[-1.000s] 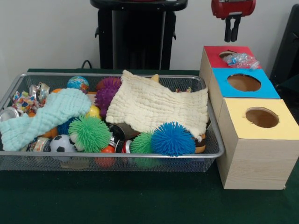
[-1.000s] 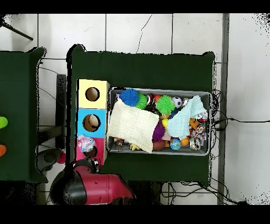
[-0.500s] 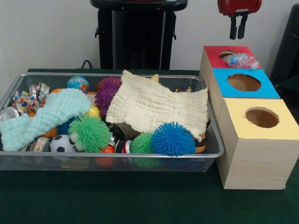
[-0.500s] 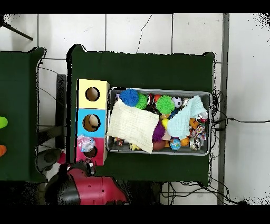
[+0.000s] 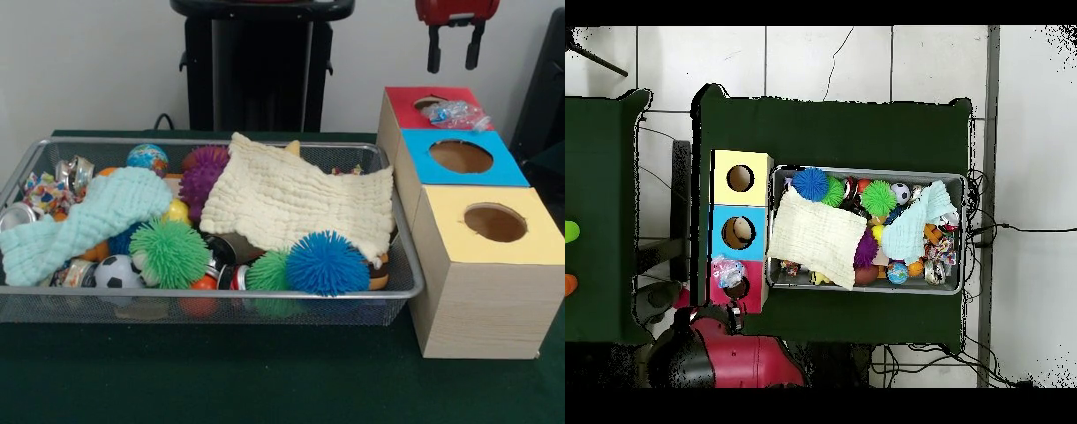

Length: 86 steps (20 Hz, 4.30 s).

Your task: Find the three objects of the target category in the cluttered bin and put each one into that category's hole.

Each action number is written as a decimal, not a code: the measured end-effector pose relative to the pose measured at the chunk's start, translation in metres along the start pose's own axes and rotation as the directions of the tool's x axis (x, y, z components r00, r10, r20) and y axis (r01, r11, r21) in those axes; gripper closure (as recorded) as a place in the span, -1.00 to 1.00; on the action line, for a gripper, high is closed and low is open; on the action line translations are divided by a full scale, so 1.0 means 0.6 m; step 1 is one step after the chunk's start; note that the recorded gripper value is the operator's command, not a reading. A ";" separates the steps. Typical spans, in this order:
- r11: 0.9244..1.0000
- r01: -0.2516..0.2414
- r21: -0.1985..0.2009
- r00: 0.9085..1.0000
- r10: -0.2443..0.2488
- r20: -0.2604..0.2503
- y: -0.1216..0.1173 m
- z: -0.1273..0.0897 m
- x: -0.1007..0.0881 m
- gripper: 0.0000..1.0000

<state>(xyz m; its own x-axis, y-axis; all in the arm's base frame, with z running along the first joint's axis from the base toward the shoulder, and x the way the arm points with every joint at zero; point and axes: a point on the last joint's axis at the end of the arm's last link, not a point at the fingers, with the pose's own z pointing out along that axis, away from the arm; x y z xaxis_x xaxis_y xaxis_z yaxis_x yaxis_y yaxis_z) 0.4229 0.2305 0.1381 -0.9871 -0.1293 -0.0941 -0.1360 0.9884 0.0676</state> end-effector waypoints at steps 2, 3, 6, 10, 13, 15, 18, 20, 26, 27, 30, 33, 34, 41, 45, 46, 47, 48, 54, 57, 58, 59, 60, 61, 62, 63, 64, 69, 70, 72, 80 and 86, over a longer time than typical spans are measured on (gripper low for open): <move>1.000 -0.006 0.000 1.000 0.006 0.000 -0.001 0.000 -0.001 -1.00; 1.000 -0.008 0.000 1.000 0.008 0.000 -0.001 0.000 -0.001 -1.00; 1.000 -0.012 0.000 1.000 0.012 -0.002 -0.002 0.001 -0.001 -1.00; 1.000 -0.015 0.004 1.000 0.015 -0.010 -0.005 0.012 0.004 -1.00; 1.000 -0.017 0.009 1.000 0.017 -0.009 -0.007 0.026 0.007 -1.00; 1.000 -0.019 0.013 1.000 0.019 -0.004 -0.009 0.039 0.010 -1.00; 1.000 -0.020 0.020 1.000 0.020 0.005 -0.012 0.056 0.013 -1.00; 0.999 -0.022 0.025 1.000 0.021 0.012 -0.014 0.070 0.016 -1.00; 0.999 -0.025 0.020 0.999 0.025 0.021 -0.015 0.078 0.019 -1.00; 0.999 -0.028 0.016 0.999 0.027 0.019 -0.015 0.077 0.020 -1.00; 0.999 -0.040 -0.002 0.999 0.040 0.013 -0.020 0.076 0.018 -1.00; 0.999 -0.046 -0.015 0.999 0.046 0.009 -0.020 0.075 0.017 -1.00; 0.999 -0.046 -0.017 0.999 0.046 0.008 -0.020 0.075 0.017 -1.00; 0.999 -0.038 -0.026 0.999 0.038 0.011 -0.012 0.073 0.015 -1.00; 0.999 -0.027 -0.027 1.000 0.028 0.011 -0.004 0.074 0.018 -1.00; 0.999 -0.024 -0.027 1.000 0.025 0.012 -0.002 0.074 0.019 -1.00; 0.999 -0.018 -0.028 1.000 0.018 0.013 0.003 0.074 0.020 -1.00; 0.999 -0.016 -0.028 1.000 0.016 0.013 0.004 0.074 0.021 -1.00; 1.000 0.003 -0.013 1.000 -0.003 0.025 0.014 0.073 0.027 -1.00; 1.000 0.012 0.001 0.999 -0.012 0.038 0.017 0.072 0.030 -1.00; 1.000 0.017 0.010 0.999 -0.017 0.047 0.018 0.072 0.031 -1.00; 1.000 0.019 0.015 0.998 -0.020 0.053 0.018 0.071 0.032 -1.00; 0.999 0.022 0.029 0.997 -0.024 0.067 0.017 0.070 0.033 -1.00; 0.999 0.023 0.033 0.997 -0.025 0.070 0.016 0.070 0.033 -1.00; 0.999 0.023 0.039 0.997 -0.026 0.073 0.015 0.069 0.033 -1.00; 0.999 0.023 0.045 0.997 -0.026 0.076 0.013 0.069 0.033 -1.00; 0.998 0.023 0.052 0.997 -0.027 0.078 0.011 0.068 0.033 -1.00; 0.997 0.014 0.077 0.996 -0.021 0.089 -0.001 0.064 0.031 -1.00; 0.997 0.012 0.081 0.996 -0.020 0.090 -0.004 0.064 0.031 -1.00; 0.996 0.004 0.094 0.995 -0.013 0.095 -0.014 0.062 0.029 -1.00; 0.992 -0.003 0.124 0.993 -0.012 0.119 -0.026 0.061 0.011 -1.00; 0.992 0.000 0.128 0.992 -0.017 0.125 -0.014 0.075 -0.006 -1.00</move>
<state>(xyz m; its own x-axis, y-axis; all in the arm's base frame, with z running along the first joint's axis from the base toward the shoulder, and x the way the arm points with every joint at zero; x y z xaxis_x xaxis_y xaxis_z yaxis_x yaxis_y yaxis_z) 0.4314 0.2264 0.0931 -0.9664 -0.1347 -0.2190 -0.1245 0.9904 -0.0600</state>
